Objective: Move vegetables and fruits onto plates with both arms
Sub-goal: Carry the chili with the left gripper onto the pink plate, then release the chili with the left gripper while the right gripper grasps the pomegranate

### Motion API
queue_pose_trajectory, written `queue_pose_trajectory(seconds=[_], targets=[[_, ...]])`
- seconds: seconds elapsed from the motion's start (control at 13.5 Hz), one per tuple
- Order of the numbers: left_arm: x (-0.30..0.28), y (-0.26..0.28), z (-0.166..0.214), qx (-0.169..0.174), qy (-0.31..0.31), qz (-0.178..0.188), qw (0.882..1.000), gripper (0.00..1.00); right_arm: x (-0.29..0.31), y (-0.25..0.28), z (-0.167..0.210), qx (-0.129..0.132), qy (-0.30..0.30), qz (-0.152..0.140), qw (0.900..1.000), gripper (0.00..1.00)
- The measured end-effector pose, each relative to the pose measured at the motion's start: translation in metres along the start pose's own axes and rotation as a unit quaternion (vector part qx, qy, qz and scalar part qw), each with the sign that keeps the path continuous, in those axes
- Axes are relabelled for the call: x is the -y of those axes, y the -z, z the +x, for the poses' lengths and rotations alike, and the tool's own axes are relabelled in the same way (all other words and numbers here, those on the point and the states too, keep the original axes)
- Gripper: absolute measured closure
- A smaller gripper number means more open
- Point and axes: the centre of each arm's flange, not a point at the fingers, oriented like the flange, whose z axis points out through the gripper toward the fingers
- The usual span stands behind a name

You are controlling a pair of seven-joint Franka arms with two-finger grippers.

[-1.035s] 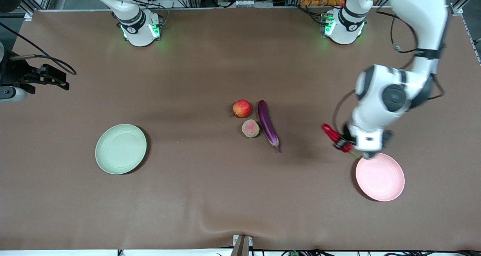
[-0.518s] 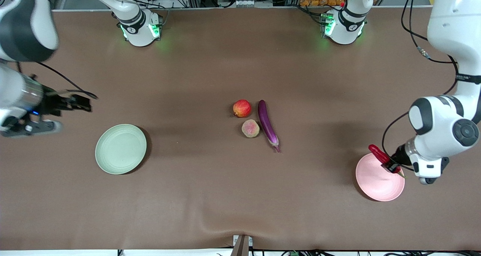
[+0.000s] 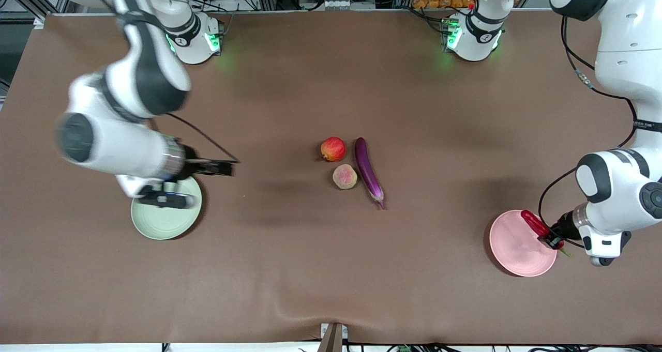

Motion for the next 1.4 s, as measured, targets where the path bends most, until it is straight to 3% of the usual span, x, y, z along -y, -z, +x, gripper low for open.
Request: queue_pose_trajectory(seconds=[0.15,0.37,0.74,0.81,0.96,1.18,1.4], targets=[[-0.001,-0.003,0.007,-0.004,0.003,-0.003,1.0,0.65,0.048,-0.045,-0.018,-0.001,-0.033,-0.007,0.999,0.0],[-0.001,-0.009,0.009,-0.003,0.005,-0.003,1.0,0.65,0.096,-0.103,-0.051,0.021,-0.021,-0.03,0.999,0.0],[-0.008,-0.007,0.006,-0.003,0.0,-0.005,1.0,0.65,0.164,-0.188,-0.114,0.017,-0.032,-0.051,0.998,0.0],[-0.01,-0.006,0.006,-0.003,-0.001,-0.006,1.0,0.59,0.167,-0.205,-0.115,0.012,-0.037,-0.05,0.998,0.0],[-0.013,-0.005,0.004,0.001,-0.003,-0.006,1.0,0.36,0.17,-0.244,-0.116,-0.004,-0.042,-0.047,0.998,0.0],[-0.012,-0.006,0.0,0.018,0.0,0.004,1.0,0.02,0.169,-0.284,-0.122,-0.007,-0.048,-0.061,0.997,0.0],[-0.025,0.018,-0.012,0.049,-0.004,0.014,0.999,0.0,0.167,-0.287,-0.122,-0.007,-0.058,-0.064,0.996,0.0]])
